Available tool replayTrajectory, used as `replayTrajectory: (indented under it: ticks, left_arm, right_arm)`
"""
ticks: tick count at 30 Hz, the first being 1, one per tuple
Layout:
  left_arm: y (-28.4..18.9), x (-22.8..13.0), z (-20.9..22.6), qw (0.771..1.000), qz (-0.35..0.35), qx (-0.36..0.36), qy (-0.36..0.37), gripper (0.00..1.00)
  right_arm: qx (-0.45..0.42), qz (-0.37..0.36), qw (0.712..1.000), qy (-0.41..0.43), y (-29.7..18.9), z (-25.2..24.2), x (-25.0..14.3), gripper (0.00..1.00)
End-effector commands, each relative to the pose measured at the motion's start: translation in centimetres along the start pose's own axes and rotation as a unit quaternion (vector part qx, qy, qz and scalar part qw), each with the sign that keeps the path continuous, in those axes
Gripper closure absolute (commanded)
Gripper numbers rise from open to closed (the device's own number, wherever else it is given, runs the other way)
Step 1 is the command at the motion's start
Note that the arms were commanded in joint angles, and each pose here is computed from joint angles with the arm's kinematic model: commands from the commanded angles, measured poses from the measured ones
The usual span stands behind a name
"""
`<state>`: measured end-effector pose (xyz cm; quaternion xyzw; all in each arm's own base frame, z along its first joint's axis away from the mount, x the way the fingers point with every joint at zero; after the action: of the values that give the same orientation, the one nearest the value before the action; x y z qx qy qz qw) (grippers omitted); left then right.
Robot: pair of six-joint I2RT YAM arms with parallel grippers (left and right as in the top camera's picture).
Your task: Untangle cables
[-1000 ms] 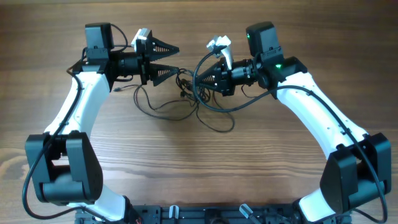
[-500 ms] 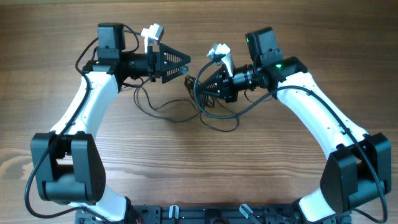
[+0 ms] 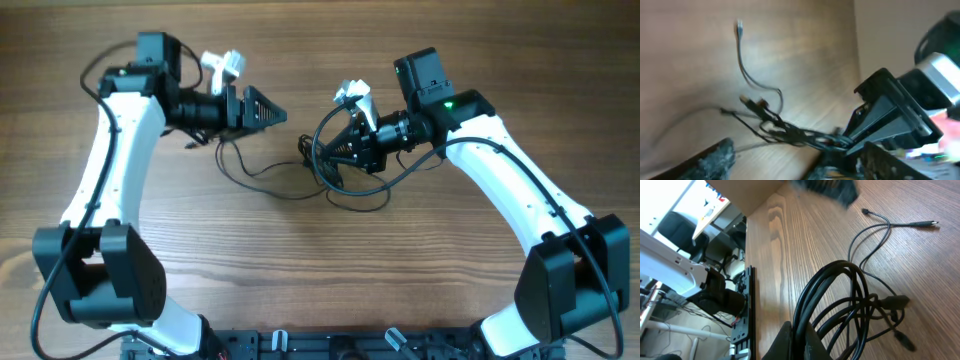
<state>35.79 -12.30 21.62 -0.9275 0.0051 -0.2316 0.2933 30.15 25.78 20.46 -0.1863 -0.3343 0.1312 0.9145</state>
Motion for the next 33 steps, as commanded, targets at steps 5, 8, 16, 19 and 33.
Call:
replayTrajectory:
  ticks: [5, 8, 16, 19, 33]
  left_arm:
    - [0.5, -0.1, -1.8, 0.994, 0.019, -0.007, 0.107, 0.09]
    - [2.2, -1.4, -3.8, 0.993, 0.054, -0.031, 0.103, 0.09]
    - [5.2, -1.9, -6.1, 0.983, 0.082, -0.042, 0.160, 0.23]
    - [5.2, -2.0, -5.3, 0.982, 0.090, -0.015, 0.163, 0.62]
    - [4.1, -5.4, -3.1, 0.949, 0.181, 0.031, 0.258, 0.13]
  right_arm:
    - [0.060, -0.018, 0.998, -0.030, -0.4, 1.9, 1.2, 0.96]
    - [0.060, -0.018, 0.997, -0.033, -0.4, 1.9, 1.2, 0.96]
    - [0.067, -0.019, 0.997, -0.028, -0.4, 2.1, 1.2, 0.96]
    - [0.067, -0.018, 0.997, -0.026, -0.4, 2.1, 1.2, 0.96]
    - [0.067, -0.019, 0.997, -0.020, -0.4, 2.1, 1.3, 0.96]
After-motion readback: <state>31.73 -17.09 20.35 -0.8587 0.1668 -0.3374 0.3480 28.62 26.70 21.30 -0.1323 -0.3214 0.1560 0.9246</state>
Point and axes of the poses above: each gripper's point midway between its finger pads, its own y axis out along the fingers, its own z axis along the line the jaws close on, x = y × z, the point moved 2 cm from there along -y, back along the fingers, and after that the axes turned 12 degrees about y, right-handed, at the moved point
